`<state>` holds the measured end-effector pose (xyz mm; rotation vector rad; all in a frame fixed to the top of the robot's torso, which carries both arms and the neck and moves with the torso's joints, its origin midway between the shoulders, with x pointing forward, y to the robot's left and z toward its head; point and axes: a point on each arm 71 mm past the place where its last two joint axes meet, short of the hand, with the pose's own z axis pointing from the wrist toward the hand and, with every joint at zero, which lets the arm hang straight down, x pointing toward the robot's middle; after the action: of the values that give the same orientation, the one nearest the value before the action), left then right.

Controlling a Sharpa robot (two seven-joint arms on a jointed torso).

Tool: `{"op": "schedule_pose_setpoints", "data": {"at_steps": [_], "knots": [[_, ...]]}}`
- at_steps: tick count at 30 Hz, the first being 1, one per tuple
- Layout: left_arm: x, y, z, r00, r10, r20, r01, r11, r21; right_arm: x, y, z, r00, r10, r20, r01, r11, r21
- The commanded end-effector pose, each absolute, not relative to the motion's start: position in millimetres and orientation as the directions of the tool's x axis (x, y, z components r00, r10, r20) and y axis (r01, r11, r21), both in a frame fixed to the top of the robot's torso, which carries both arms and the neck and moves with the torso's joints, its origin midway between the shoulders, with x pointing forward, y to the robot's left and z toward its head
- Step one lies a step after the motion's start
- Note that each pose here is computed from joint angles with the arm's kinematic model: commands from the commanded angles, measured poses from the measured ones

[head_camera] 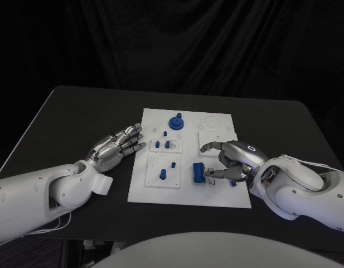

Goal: Assemble the parts on the task board

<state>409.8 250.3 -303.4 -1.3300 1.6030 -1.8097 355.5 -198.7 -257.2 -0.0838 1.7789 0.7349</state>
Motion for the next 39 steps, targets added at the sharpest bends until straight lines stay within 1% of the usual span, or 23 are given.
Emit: {"op": "schedule_pose_setpoints", "data": {"at_steps": [1, 9, 39], "knots": [[409.2, 248.5, -302.5, -0.487, -0.777, 0.399, -0.29, -0.287, -0.913, 353, -196, -263, -0.349, 0.208, -0.914, -0.452, 0.817, 0.358], [409.3, 248.4, -302.7, -0.487, -0.776, 0.399, -0.291, -0.287, -0.913, 352, -191, -271, -0.359, 0.169, -0.918, -0.467, 0.819, 0.333], [409.6, 246.8, -304.0, -0.492, -0.772, 0.403, -0.297, -0.287, -0.911, 357, -180, -281, -0.348, 0.18, -0.92, -0.457, 0.824, 0.334]]}}
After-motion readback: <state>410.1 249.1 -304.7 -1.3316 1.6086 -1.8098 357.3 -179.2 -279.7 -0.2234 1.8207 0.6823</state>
